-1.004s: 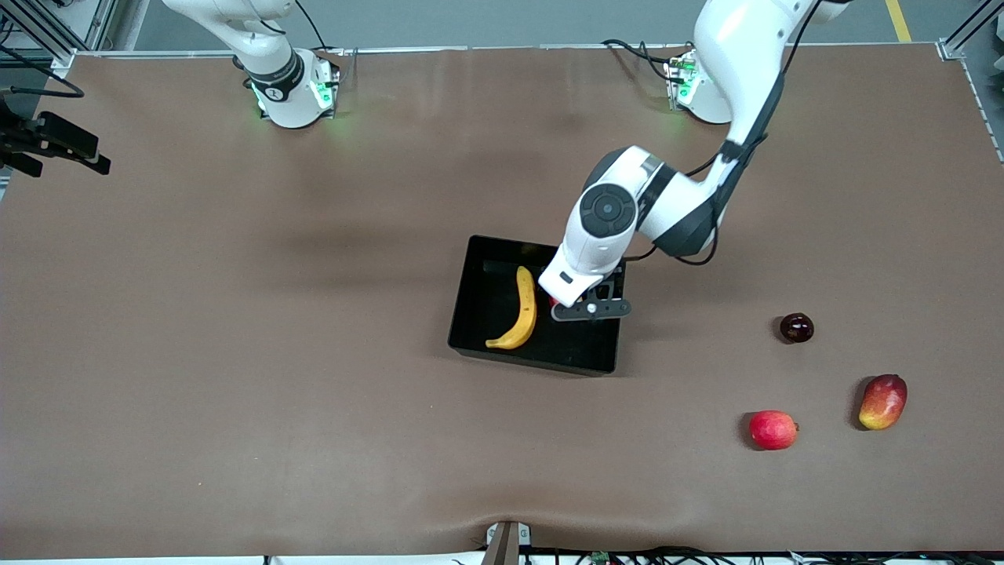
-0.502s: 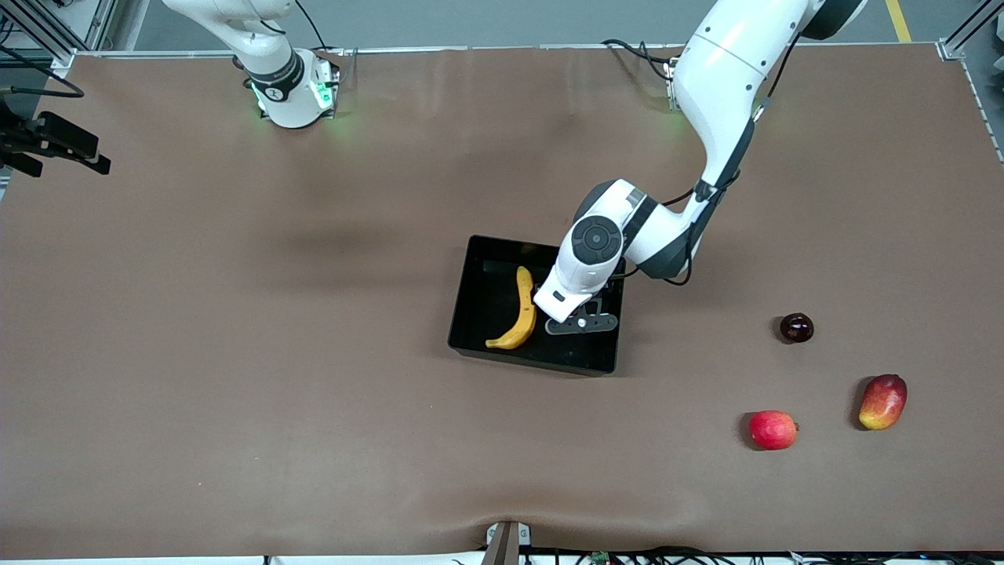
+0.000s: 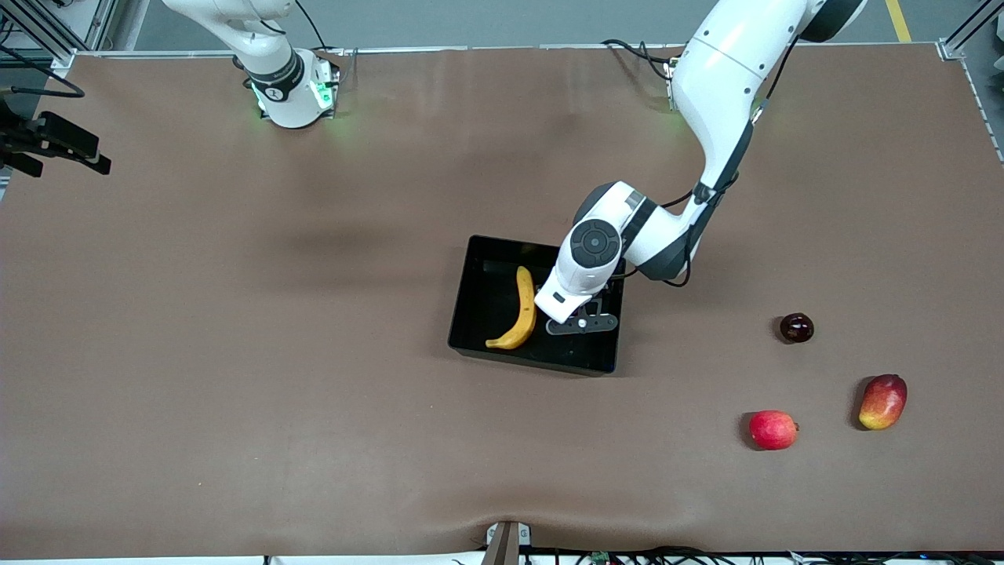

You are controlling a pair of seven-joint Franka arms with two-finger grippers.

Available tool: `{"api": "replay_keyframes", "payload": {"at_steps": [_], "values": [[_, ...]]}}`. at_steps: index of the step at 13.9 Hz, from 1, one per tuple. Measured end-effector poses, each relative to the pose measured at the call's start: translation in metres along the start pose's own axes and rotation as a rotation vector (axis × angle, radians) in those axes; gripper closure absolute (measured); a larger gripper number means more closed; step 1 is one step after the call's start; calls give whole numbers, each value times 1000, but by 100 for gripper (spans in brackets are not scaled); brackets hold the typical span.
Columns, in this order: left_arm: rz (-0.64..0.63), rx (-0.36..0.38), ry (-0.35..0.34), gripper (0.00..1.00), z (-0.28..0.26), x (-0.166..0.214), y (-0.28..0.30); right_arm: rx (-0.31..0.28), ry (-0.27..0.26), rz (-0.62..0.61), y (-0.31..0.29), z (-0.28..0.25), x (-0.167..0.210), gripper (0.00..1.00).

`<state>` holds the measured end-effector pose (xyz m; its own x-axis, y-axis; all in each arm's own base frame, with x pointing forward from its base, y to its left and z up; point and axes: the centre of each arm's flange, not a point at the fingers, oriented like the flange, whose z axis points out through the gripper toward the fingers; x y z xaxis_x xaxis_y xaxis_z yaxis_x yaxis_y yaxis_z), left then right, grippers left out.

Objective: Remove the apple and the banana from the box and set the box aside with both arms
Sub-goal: 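Lift the apple out of the box and carry it toward the fruits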

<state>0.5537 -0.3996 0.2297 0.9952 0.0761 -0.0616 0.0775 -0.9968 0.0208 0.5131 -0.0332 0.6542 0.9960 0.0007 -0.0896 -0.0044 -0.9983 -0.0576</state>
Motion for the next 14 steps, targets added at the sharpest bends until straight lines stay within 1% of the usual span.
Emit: {"api": "replay_keyframes", "payload": {"at_steps": [2, 4, 6, 8, 10, 14], "values": [[-5, -12, 33, 33, -46, 5, -1, 0, 0, 0, 0, 0, 0, 0], [-13, -28, 85, 33, -111, 13, -15, 0, -1, 0, 0, 0, 0, 0], [-18, -41, 136, 33, -175, 28, -50, 0, 0, 0, 0, 0, 0, 0], [-1, -30, 156, 33, -215, 46, -98, 0, -1, 0, 0, 0, 0, 0], [30, -13, 156, 33, -226, 69, -152, 0, -3, 1, 0, 1, 1, 0], [132, 24, 103, 33, -194, 118, -279, 1, -8, 2, 1, 4, 3, 0]]}}
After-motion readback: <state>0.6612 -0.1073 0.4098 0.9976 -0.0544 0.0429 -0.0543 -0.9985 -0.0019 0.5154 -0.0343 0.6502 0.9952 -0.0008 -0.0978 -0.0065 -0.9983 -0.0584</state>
